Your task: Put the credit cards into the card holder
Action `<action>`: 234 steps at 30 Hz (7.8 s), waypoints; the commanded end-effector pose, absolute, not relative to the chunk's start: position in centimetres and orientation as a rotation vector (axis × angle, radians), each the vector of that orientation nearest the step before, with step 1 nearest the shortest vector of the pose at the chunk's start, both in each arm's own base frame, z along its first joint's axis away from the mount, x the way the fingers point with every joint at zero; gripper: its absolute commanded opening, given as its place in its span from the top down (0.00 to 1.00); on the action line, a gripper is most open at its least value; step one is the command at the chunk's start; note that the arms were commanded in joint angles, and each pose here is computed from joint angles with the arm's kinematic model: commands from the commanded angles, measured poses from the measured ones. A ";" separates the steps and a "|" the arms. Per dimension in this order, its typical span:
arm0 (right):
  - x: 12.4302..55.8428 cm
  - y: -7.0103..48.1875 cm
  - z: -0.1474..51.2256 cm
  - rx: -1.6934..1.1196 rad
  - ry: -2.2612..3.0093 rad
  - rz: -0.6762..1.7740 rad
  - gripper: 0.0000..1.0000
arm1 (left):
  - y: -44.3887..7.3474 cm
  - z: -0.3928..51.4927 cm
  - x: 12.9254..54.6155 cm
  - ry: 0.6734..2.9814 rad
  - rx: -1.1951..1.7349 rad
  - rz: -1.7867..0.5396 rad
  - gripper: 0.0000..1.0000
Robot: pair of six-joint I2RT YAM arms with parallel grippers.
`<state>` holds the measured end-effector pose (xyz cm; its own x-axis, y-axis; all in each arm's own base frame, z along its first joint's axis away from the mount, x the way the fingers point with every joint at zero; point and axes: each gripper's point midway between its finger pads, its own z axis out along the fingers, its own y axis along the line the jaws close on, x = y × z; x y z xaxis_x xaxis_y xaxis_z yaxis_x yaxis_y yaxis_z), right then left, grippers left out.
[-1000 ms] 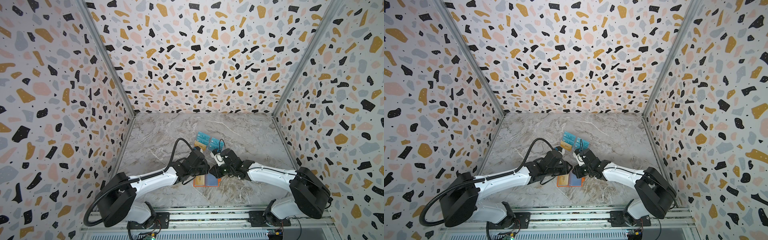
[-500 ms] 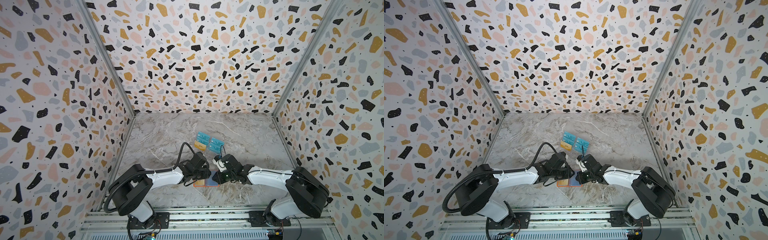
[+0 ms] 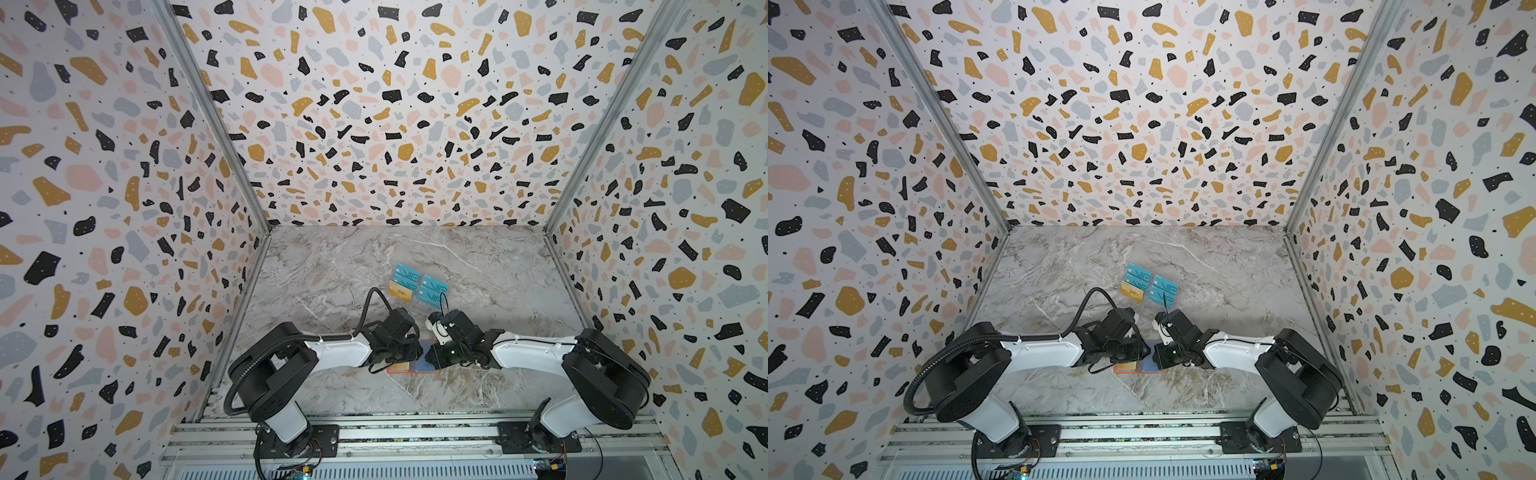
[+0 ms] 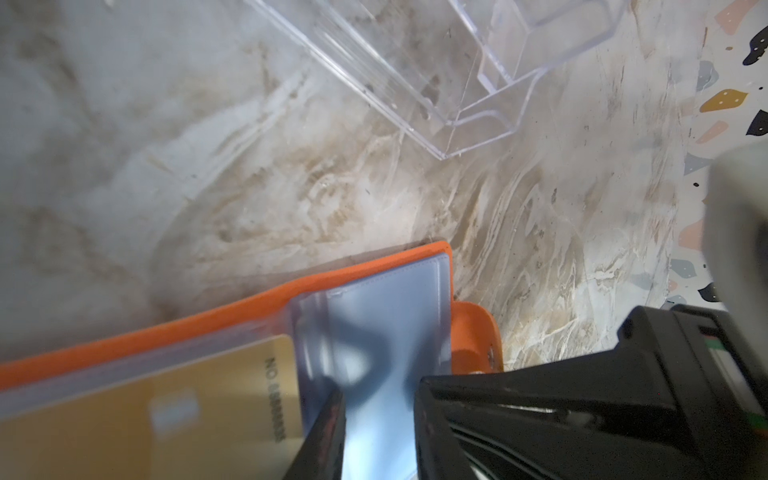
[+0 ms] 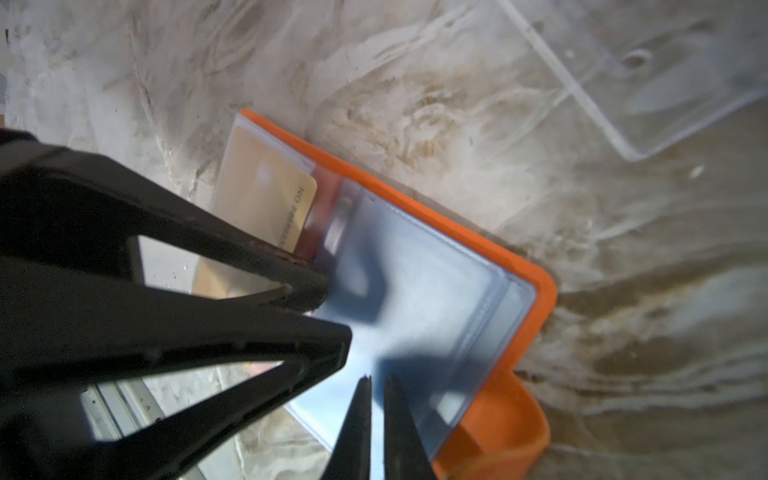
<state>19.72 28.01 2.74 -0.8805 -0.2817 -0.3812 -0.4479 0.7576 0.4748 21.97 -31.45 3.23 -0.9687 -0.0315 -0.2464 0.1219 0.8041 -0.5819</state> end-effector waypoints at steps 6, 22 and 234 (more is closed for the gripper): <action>19.1 26.6 1.0 -0.538 2.744 0.747 0.90 | -30.2 2.6 22.3 2.750 0.051 -0.858 0.65; 19.2 26.9 1.1 -0.539 2.741 0.757 0.93 | -31.9 2.3 21.2 2.748 0.040 -1.056 0.63; 39.6 37.5 19.9 -0.966 2.152 0.576 1.00 | -27.1 3.1 21.4 2.662 -0.028 -1.057 0.83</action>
